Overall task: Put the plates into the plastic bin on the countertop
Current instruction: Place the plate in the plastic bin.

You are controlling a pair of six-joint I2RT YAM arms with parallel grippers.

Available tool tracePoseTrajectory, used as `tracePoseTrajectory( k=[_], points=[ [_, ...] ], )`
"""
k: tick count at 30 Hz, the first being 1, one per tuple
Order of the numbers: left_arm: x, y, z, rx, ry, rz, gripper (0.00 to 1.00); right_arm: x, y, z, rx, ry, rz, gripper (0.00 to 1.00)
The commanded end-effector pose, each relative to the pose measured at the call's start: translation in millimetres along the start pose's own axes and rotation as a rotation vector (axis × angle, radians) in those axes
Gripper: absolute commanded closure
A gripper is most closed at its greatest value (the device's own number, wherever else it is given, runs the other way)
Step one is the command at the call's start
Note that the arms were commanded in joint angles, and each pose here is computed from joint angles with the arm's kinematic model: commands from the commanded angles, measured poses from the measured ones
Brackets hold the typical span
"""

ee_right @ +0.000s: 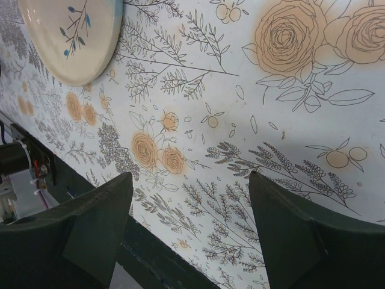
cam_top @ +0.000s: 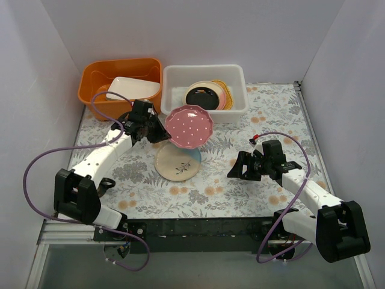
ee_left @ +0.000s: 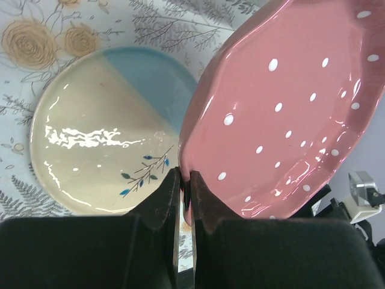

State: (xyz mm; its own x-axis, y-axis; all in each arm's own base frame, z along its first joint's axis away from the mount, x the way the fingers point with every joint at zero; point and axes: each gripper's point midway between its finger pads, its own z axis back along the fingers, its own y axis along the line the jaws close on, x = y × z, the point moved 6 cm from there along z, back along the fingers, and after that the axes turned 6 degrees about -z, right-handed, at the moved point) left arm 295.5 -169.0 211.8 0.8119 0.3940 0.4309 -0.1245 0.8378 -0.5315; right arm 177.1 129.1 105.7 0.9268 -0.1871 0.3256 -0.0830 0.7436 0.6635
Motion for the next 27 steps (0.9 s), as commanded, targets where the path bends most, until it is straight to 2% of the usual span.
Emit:
tracePoseTrajectory(
  k=[1,15,27],
  points=[
    [39,-51,22,-0.198,-0.127,-0.029,1.0,1,3,0,0.018,0.001,0.03,0.15],
    [77,-85,8,-0.232,-0.156,-0.062,1.0,-7,-1,-7,0.045,0.015,0.001,0.15],
    [110,-109,-18,-0.232,-0.165,-0.1,1.0,-8,-6,-11,0.039,0.027,-0.005,0.15]
  ],
)
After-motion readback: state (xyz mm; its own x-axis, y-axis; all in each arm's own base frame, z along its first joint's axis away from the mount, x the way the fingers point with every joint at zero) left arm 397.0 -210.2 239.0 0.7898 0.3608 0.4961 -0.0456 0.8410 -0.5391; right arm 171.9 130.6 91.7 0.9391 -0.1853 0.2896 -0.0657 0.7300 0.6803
